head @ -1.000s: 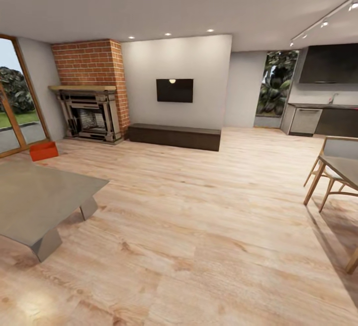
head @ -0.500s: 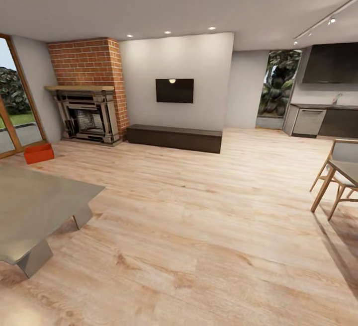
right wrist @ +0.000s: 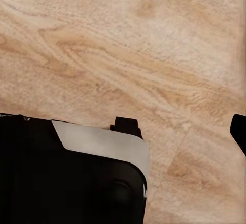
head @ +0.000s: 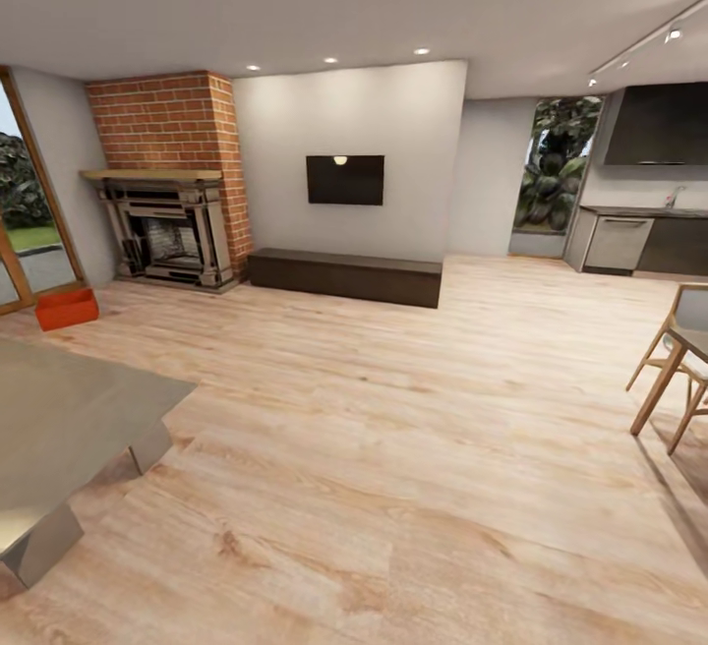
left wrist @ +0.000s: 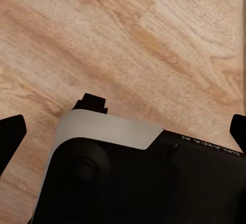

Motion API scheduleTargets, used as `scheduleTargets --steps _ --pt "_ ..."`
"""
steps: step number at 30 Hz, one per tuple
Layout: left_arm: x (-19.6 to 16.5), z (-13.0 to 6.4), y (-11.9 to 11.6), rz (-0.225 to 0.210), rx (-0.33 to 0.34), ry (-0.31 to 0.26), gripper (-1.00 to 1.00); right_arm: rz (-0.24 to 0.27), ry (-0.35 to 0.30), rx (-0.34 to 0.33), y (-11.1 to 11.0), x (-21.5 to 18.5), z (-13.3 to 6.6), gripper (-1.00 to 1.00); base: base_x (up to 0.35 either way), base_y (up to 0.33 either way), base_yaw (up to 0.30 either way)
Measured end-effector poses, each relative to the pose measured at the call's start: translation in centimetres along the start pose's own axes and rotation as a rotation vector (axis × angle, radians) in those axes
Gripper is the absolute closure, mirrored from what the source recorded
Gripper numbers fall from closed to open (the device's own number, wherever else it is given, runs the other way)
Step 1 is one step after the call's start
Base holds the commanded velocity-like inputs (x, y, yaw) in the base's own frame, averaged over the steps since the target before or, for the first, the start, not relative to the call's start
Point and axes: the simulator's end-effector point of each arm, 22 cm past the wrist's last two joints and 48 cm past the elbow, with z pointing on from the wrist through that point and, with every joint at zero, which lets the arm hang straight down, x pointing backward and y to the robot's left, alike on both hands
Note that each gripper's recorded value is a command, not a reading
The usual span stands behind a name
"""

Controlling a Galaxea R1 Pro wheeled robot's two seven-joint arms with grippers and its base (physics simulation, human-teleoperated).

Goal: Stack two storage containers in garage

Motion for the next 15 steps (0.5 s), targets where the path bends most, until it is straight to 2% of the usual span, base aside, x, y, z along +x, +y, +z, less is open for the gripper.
scheduleTargets --steps 15 --pt "0.00 0.00 0.00 -0.001 0.000 0.000 -1.00 0.000 0.000 -0.001 0.08 0.01 0.00 -1.00 0.322 0.000 0.000"
